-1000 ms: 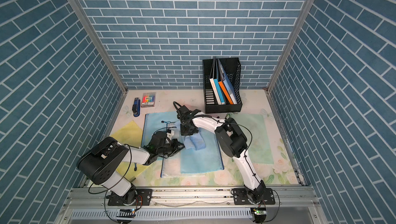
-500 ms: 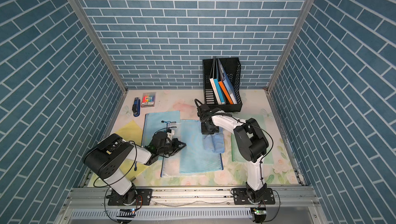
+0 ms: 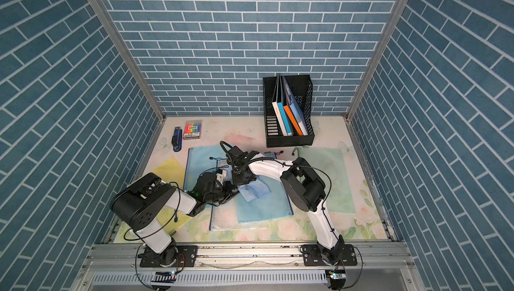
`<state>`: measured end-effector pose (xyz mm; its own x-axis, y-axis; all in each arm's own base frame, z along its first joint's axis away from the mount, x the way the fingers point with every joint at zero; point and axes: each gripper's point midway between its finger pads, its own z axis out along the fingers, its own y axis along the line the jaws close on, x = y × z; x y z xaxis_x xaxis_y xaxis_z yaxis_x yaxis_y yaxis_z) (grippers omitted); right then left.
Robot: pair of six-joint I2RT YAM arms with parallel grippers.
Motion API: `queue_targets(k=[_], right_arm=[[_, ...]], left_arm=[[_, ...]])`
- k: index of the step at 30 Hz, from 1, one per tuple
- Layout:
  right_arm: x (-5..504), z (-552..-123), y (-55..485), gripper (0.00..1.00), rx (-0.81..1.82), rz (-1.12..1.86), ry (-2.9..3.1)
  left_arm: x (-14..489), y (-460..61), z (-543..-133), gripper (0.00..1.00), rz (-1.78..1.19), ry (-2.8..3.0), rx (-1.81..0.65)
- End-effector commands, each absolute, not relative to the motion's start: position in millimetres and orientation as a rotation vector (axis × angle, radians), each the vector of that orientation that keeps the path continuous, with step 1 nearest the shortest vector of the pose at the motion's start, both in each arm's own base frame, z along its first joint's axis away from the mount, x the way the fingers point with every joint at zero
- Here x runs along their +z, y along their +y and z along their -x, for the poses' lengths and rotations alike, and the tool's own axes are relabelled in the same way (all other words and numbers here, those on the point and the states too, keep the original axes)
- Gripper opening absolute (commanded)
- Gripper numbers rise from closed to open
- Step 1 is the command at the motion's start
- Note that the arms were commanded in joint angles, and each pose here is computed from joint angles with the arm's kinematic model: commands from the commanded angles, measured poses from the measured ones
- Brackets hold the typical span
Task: Wipe the document bag
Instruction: Wipe the dirt from the document bag.
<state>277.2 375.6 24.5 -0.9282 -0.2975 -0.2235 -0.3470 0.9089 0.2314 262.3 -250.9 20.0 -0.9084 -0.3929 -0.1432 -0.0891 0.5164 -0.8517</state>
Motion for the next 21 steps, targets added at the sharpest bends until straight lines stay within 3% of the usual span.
queue_targets(k=[1, 6, 10, 21], right_arm=[[25.4, -284.8, 297.3, 0.0, 0.181, 0.284, 2.922], [31.7, -282.0, 220.1, 0.0, 0.018, 0.143, 2.922], [37.2, -281.1, 210.0, 0.0, -0.026, 0.13, 2.912], [29.9, -256.2, 376.3, 0.0, 0.304, 0.469, 2.91]], left_arm=[[24.4, -247.1, -260.7, 0.0, 0.402, 2.419, -1.353], [22.4, -246.6, -256.4, 0.0, 0.39, 2.434, -1.354], [22.4, -248.3, -256.5, 0.0, 0.371, 2.439, -1.354], [28.2, -256.0, -263.1, 0.0, 0.311, 2.446, -1.358]])
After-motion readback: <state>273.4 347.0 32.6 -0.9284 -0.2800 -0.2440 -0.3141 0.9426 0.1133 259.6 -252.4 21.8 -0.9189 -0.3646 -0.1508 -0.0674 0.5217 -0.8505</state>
